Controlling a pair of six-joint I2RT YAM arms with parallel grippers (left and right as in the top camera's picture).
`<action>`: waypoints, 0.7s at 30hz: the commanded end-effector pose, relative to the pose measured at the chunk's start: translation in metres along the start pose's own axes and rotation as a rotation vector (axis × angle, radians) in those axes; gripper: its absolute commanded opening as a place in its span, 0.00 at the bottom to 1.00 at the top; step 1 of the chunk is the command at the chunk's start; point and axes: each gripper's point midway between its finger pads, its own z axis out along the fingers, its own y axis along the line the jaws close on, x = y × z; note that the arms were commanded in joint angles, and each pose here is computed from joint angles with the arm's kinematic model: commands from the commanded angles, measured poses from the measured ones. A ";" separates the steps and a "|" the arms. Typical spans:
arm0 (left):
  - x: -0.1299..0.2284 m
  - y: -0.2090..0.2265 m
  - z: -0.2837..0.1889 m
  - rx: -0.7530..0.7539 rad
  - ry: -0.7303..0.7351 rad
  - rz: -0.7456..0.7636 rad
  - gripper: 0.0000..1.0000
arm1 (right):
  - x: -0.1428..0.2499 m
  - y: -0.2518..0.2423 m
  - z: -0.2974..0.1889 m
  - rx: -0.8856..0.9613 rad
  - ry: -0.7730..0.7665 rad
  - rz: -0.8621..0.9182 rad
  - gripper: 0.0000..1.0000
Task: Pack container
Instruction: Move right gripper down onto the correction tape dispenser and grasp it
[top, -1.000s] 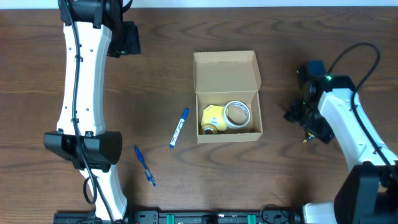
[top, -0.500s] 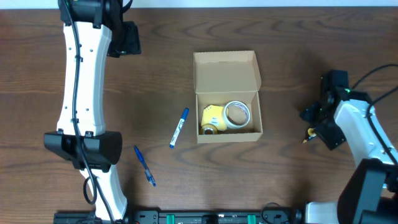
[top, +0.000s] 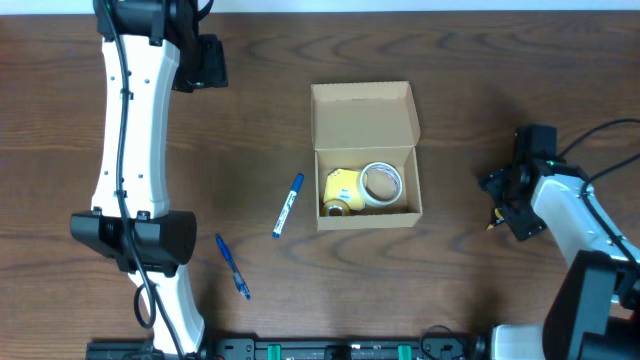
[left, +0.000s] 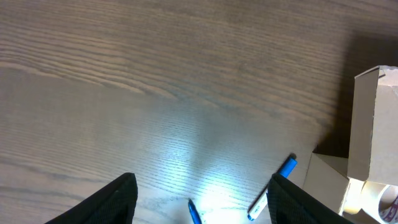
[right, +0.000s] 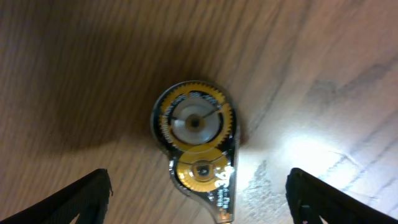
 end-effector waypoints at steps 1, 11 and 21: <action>-0.001 0.001 -0.010 0.012 -0.022 -0.002 0.68 | 0.003 0.001 -0.001 -0.026 0.022 -0.047 0.85; 0.000 0.001 -0.010 0.011 -0.018 0.007 0.68 | 0.008 -0.004 0.007 -0.002 0.042 -0.145 0.81; 0.000 0.001 -0.010 0.010 -0.017 0.007 0.68 | 0.005 -0.017 0.019 -0.013 0.060 -0.134 0.61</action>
